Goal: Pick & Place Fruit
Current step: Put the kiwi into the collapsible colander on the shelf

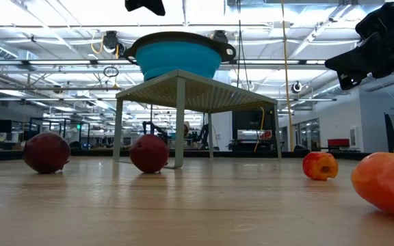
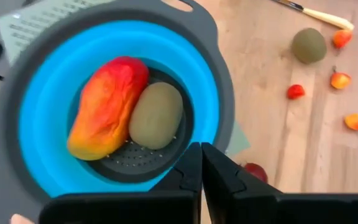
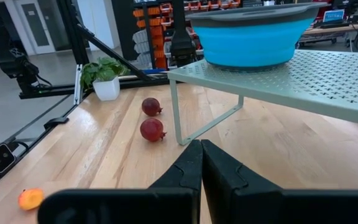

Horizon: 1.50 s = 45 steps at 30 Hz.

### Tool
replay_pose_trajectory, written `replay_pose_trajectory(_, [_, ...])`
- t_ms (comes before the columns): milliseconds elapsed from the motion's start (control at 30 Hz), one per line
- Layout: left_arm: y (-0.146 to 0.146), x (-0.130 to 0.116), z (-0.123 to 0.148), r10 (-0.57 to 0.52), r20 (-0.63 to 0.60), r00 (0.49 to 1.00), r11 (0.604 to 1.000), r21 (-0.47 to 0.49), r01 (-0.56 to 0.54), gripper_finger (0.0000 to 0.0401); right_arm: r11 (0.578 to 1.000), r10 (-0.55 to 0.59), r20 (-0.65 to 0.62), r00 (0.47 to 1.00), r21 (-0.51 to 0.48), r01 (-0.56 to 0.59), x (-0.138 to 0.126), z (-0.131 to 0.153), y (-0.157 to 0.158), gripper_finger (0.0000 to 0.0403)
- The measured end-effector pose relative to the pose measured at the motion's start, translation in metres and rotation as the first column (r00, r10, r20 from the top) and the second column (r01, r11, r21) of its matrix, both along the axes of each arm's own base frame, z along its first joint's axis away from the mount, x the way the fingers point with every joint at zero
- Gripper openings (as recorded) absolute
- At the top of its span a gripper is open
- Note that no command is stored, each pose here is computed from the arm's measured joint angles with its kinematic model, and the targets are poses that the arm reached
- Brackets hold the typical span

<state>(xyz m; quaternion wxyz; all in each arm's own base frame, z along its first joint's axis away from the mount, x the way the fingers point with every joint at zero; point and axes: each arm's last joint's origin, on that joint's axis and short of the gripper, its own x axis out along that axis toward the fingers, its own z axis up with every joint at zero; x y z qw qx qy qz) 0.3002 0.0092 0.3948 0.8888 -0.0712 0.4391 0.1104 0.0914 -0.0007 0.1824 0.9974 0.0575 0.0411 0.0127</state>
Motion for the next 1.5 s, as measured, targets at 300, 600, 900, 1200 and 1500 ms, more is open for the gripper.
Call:
replay_pose_trajectory(300, [-0.006,0.001,-0.013,-0.033,-0.036,0.999,0.996,-0.079,0.030,0.0002,1.000,0.004,-0.002,1.000,0.000,-0.004,0.000,0.000,0.000,0.0000])
replay_pose_trajectory(600, [-0.017,-0.009,-0.012,-0.040,0.016,0.999,0.995,-0.094,0.042,0.0002,0.990,0.139,-0.002,0.990,-0.015,-0.139,0.000,0.000,0.004,0.0000])
replay_pose_trajectory(900, [-0.030,-0.058,-0.015,0.014,0.166,0.986,0.998,-0.062,-0.004,0.0003,0.991,0.136,-0.026,0.990,-0.012,-0.137,0.004,-0.001,0.004,0.0000])
replay_pose_trajectory(1200, [-0.038,-0.105,-0.046,0.039,0.333,0.942,0.995,-0.103,-0.005,0.0005,0.990,0.141,0.005,0.990,-0.032,-0.140,0.019,0.006,0.004,0.0000])
replay_pose_trajectory(1500, [-0.035,-0.142,-0.077,0.051,0.451,0.891,0.994,-0.113,0.000,0.0006,0.987,0.153,-0.065,0.986,-0.048,-0.156,0.039,0.030,0.004,0.0000])
